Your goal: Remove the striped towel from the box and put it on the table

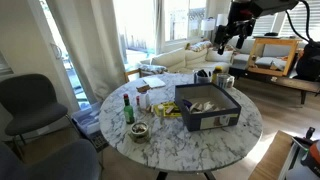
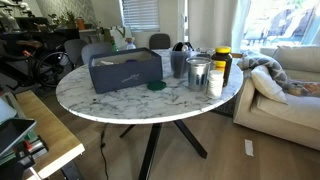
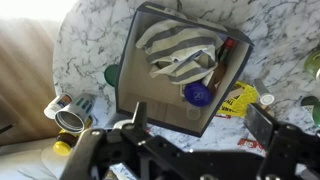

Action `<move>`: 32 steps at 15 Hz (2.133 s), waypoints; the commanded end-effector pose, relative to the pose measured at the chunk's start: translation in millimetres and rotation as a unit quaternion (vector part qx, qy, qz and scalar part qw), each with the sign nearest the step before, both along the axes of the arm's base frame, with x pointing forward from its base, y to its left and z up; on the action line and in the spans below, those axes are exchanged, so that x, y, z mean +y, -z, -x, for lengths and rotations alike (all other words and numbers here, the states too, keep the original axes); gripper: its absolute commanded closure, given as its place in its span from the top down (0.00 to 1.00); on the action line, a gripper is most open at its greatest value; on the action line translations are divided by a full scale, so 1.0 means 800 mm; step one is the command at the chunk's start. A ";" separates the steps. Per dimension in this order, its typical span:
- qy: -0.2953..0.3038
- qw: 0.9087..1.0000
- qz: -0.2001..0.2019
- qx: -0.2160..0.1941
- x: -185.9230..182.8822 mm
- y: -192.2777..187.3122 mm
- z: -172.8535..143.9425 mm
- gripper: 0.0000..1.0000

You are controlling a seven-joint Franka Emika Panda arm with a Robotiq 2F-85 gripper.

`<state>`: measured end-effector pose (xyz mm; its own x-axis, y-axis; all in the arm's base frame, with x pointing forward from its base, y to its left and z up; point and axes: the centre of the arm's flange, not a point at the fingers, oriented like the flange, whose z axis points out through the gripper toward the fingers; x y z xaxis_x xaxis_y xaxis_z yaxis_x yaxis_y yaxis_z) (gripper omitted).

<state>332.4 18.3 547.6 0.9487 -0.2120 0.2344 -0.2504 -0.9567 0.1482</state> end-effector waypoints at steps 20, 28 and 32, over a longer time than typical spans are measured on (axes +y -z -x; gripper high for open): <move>0.103 0.975 -0.194 0.045 -0.080 0.071 -0.029 1.00; 0.155 0.966 -0.200 0.043 -0.123 0.207 -0.076 1.00; 0.165 0.960 -0.205 0.099 -0.117 0.266 -0.085 1.00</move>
